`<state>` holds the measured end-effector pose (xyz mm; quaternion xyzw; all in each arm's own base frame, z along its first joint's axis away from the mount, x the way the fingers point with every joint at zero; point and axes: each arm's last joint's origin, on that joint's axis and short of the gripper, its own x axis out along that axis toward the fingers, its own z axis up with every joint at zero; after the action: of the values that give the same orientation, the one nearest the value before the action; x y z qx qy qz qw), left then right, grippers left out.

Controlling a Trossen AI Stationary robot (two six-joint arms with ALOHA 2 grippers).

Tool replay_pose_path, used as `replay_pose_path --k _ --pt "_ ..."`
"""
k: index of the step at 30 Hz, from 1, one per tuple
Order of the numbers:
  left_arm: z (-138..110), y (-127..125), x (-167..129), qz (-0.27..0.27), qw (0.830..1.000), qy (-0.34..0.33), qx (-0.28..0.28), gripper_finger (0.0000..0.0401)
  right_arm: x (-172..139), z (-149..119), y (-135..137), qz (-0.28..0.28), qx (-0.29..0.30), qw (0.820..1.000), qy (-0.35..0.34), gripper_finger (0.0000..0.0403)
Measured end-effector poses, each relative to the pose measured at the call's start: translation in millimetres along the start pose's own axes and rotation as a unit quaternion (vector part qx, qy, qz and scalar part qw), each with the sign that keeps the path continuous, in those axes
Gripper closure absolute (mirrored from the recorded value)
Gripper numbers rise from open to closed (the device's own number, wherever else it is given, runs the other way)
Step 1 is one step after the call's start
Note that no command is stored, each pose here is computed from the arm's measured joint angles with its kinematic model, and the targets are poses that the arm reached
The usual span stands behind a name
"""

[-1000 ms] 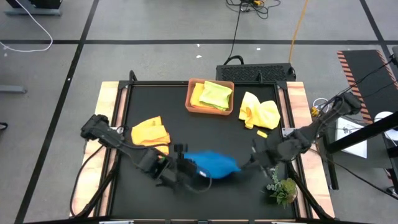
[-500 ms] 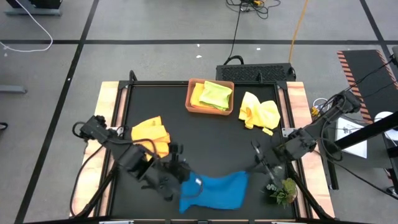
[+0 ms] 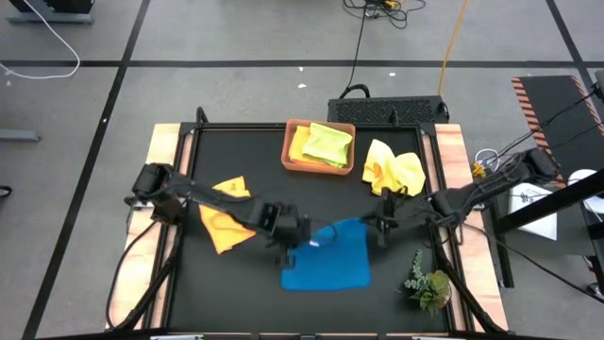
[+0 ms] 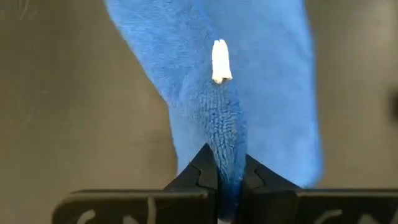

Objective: Fold microfiber towels
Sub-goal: Fold the blue microfiber towel

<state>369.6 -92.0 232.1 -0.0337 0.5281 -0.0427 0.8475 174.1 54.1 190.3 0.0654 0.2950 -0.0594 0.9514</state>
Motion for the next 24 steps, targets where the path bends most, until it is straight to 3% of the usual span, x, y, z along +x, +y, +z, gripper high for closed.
replay_pose_path --k 6,15,19,24 --pt "-16 59 18 0.049 0.997 0.036 -0.038 0.0393 13 -19 -29 -0.061 0.02 0.998 0.016 0.0401" --pt "-14 117 12 0.082 0.995 0.035 -0.036 0.0395 11 9 -49 -0.084 0.006 0.996 -0.026 0.0401" --pt "-14 121 12 0.083 0.995 0.036 -0.037 0.0398 12 8 -51 -0.066 0.009 0.998 -0.01 0.0401" --pt "-16 97 15 0.069 0.996 0.046 -0.011 0.0398 11 6 -40 0.009 0.021 1.0 0.005 0.0401"
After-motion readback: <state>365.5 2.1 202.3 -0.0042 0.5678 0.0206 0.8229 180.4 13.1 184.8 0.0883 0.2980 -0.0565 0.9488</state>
